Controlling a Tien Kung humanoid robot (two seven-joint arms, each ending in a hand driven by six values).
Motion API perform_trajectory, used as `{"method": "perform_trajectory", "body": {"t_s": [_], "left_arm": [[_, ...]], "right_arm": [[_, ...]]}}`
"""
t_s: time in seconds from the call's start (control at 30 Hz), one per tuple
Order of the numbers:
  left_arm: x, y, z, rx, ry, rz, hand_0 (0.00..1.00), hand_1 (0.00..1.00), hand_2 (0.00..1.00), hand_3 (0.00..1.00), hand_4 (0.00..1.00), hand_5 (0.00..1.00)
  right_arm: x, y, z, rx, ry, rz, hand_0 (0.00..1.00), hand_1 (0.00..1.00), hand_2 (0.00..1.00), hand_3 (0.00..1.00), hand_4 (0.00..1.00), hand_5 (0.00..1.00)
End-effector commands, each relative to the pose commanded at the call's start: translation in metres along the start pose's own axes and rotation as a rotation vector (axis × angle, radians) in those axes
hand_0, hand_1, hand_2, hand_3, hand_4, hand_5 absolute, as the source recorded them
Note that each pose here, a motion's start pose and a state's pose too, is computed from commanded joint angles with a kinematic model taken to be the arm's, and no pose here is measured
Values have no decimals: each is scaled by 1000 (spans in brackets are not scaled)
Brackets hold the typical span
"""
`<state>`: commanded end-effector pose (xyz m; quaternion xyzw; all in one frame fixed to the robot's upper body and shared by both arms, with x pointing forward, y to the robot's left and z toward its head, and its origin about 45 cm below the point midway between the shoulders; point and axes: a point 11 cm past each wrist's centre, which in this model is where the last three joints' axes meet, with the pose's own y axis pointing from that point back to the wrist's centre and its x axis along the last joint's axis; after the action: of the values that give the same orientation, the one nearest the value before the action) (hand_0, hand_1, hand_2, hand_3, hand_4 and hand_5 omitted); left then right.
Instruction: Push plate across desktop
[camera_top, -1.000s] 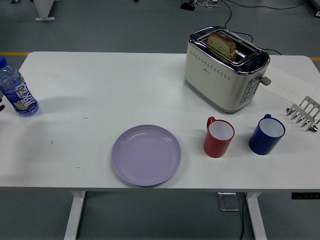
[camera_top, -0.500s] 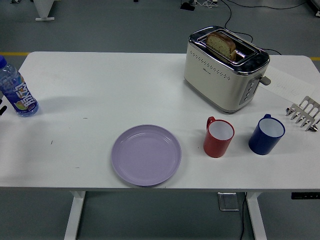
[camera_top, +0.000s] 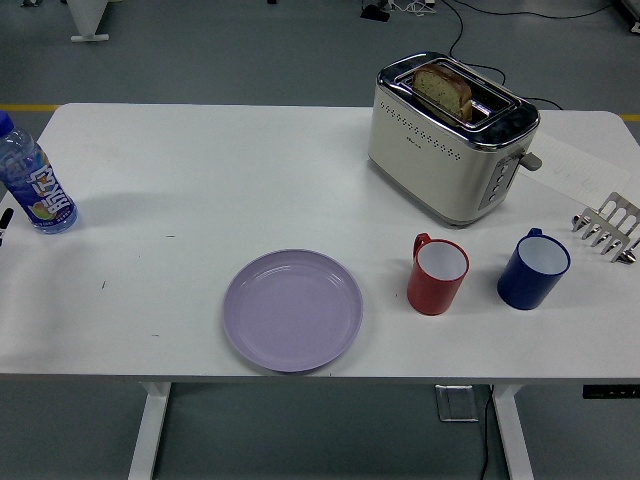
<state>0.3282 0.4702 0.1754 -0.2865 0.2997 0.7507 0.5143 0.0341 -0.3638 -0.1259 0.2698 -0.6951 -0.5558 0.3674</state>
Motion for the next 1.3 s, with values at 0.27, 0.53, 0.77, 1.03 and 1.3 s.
{"method": "perform_trajectory", "body": {"t_s": [0.27,0.53,0.77,1.03,1.3], "left_arm": [[2,0,0,-1,-5,13,676,738,705,695,575,998],[0,-1,-1,1,-7,12,680,731,702,701,563,998],[3,1,-2,4,-11,18,681,729,700,701,561,998],[3,1,-4,10,-11,15,679,728,700,702,561,998],[3,1,-3,9,-18,16,317,496,509,623,560,998]], "right_arm": [[0,0,-1,1,1,0,590,526,610,606,338,547],[-1,0,-1,1,-1,0,590,526,610,606,338,546],[1,0,1,-3,1,2,590,526,612,607,337,546],[3,0,3,-7,3,7,590,526,612,607,337,548],[4,-1,4,-9,3,9,590,526,613,607,336,546]]}}
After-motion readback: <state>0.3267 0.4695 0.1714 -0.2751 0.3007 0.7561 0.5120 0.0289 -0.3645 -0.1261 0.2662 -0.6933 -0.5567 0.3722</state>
